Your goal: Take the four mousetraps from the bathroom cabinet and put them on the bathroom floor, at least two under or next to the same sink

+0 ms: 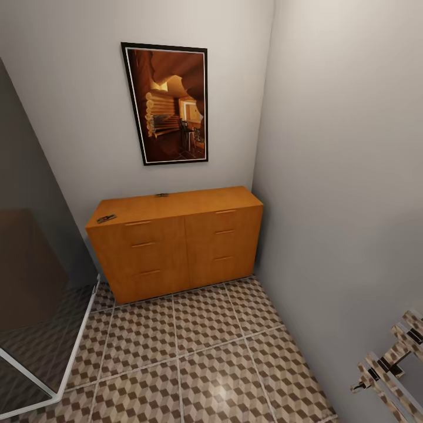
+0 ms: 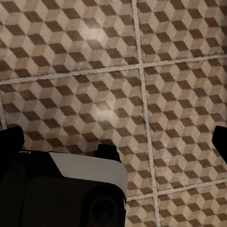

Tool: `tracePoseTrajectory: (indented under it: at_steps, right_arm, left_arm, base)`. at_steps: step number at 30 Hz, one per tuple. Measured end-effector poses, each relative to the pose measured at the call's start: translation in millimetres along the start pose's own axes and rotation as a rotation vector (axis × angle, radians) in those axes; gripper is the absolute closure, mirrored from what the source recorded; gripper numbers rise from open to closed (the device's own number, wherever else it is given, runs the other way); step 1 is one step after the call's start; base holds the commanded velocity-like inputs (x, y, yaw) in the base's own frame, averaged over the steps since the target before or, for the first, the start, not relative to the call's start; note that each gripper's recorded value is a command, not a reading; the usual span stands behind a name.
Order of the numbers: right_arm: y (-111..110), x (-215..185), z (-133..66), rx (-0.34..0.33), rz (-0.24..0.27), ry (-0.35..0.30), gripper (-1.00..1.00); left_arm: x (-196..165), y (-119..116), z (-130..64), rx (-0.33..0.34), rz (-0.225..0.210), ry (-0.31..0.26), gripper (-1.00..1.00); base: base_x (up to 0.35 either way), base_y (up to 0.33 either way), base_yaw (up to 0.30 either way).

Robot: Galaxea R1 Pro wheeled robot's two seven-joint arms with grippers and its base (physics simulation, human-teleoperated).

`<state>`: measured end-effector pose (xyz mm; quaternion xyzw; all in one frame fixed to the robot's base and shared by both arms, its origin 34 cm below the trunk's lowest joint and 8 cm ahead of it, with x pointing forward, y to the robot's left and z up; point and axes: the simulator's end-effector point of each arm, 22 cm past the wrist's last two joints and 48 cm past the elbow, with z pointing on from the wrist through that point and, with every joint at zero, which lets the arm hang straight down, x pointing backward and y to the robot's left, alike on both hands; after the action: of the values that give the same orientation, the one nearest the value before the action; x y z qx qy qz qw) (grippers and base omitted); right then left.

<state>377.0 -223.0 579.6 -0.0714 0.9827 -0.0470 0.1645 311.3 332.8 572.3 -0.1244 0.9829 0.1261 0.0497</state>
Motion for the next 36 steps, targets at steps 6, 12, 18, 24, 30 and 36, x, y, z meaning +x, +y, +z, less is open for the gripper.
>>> tracePoseTrajectory:
  at_steps: [6, 12, 18, 24, 30, 36]
  right_arm:
    - [0.0, -0.5, 0.0, 0.0, 0.0, -0.001, -1.0]
    - [0.0, -0.2, 0.0, 0.0, 0.0, 0.0, -1.0]
    - [0.0, 0.1, 0.0, 0.0, -0.001, 0.0, -1.0]
    - [-2.3, -0.2, 0.3, 0.004, 0.001, 0.0, -1.0]
    - [0.4, -1.1, 0.0, 0.0, -0.004, -0.002, -1.0]
    - [1.1, -1.3, -0.1, -0.001, -0.007, -0.003, -1.0]
  left_arm:
    - [-0.1, -0.1, 0.0, 0.0, 0.0, 0.0, -1.0]
    - [0.0, 0.1, 0.0, 0.0, 0.0, 0.0, -1.0]
    - [0.0, 0.2, 0.0, 0.0, 0.0, 0.0, -1.0]
    - [0.0, 0.2, 0.0, 0.0, 0.0, 0.0, -1.0]
    - [0.0, 0.1, 0.0, 0.0, 0.0, 0.0, -1.0]
    - [-0.1, 0.2, 0.0, 0.0, 0.0, 0.0, -1.0]
  base:
    - [0.0, 0.0, 0.0]
    - [0.0, 0.0, 0.0]
    - [0.0, 0.0, 0.0]
    - [0.0, 0.0, 0.0]
    - [0.0, 0.0, 0.0]
    - [0.0, 0.0, 0.0]
